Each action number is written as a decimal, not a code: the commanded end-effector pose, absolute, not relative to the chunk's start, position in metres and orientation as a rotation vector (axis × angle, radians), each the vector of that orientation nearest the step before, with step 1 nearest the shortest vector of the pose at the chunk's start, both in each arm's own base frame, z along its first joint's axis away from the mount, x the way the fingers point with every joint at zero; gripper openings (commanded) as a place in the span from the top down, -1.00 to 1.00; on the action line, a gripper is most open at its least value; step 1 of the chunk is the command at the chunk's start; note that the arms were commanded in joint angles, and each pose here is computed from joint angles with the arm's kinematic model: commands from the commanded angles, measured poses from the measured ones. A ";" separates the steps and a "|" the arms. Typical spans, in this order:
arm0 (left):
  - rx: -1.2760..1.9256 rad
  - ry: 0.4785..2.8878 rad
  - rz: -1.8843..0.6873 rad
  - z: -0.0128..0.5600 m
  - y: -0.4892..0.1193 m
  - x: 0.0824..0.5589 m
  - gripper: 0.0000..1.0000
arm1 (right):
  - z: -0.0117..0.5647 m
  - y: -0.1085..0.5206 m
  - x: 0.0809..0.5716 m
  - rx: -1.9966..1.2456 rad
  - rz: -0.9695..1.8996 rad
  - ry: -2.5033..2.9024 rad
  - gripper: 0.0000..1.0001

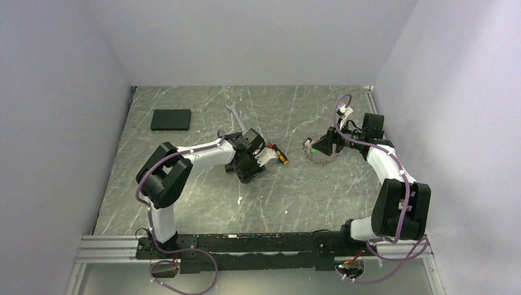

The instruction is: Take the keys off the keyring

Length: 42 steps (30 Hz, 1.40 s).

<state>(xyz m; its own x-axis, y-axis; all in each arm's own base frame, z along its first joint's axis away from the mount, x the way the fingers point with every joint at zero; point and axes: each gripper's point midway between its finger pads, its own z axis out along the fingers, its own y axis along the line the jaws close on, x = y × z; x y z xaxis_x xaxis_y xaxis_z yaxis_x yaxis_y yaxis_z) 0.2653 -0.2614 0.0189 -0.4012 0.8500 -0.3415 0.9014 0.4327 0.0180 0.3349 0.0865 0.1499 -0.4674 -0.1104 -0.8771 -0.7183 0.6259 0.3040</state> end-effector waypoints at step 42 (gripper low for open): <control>1.334 1.945 -0.756 0.105 -0.467 0.382 1.00 | 0.234 0.006 0.353 -0.357 0.710 1.778 -0.52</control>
<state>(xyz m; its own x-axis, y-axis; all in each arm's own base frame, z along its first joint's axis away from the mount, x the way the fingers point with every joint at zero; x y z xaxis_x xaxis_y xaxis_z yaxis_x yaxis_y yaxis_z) 0.3719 -0.4451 0.0930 -0.2788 0.6260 -0.7283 0.9441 0.3175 -0.0885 0.3522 0.0083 0.2044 -0.4068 0.1267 -0.9047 -0.5280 0.7756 0.3460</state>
